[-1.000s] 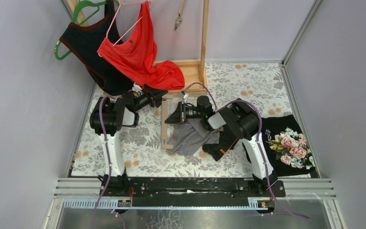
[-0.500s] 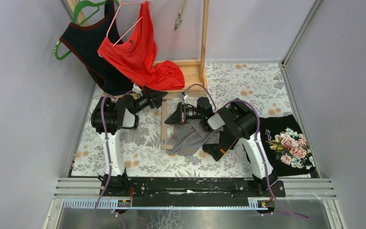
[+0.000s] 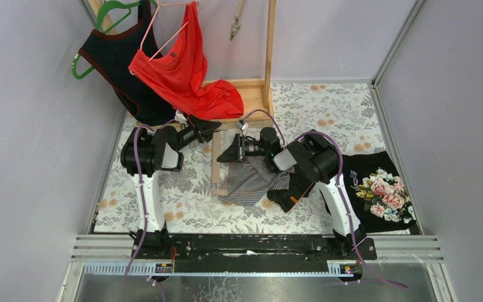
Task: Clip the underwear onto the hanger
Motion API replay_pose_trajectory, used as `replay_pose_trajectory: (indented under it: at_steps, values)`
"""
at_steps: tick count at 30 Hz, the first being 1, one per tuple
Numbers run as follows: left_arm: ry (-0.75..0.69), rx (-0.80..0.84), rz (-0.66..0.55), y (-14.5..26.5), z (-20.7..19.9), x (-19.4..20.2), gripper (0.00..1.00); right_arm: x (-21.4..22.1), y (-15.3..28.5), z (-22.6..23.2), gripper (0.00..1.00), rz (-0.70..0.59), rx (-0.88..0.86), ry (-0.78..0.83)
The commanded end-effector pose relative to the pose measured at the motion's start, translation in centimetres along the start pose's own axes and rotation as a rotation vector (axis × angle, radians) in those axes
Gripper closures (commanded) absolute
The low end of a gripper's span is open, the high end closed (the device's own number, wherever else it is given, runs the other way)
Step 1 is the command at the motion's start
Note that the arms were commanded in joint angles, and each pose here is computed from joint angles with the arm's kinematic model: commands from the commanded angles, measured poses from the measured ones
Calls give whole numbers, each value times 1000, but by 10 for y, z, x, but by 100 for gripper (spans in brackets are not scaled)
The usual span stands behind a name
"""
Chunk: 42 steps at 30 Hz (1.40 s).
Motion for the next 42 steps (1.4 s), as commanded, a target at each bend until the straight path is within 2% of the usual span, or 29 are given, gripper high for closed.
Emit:
replay_pose_trajectory:
  at_steps: [1,3,6,7,11,16,25,31,35,37,42]
  values:
    - [-44,46,17,0,-6,5,75,-4,-7,16,92,7,-67,80]
    - [-45,47,18,1,-6,6,80,-3,-7,16,88,8,-69,80]
    - [-48,48,20,1,-7,6,85,-3,-6,16,76,7,-71,81]
    - [-50,51,23,1,-8,6,87,-2,-6,17,70,5,-74,80]
    - [-54,56,37,2,-10,8,93,-4,-3,19,58,-12,-89,87]
    - [-57,60,55,2,-10,10,100,-9,5,25,54,-43,-111,100]
    - [-66,62,81,4,-8,12,100,-27,43,36,52,-148,-127,128]
    - [-67,62,98,3,-5,13,100,-36,52,39,51,-169,-86,156]
    - [-72,71,117,2,-7,12,100,-45,60,29,51,-199,60,203]
    - [-67,72,127,2,-6,13,100,-56,64,23,51,-225,221,320]
    - [-46,59,119,4,-1,11,100,-72,81,6,48,-215,526,454]
Point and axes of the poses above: each gripper's point midway between its finger pads, its own y axis back along the fingers, its own z axis along the line the jaws close on, x = y × z, the point moved 5 cm from there along y, back along the fingers, and after that the axes turned 9 degrees about -y, right-handed, at the moved point
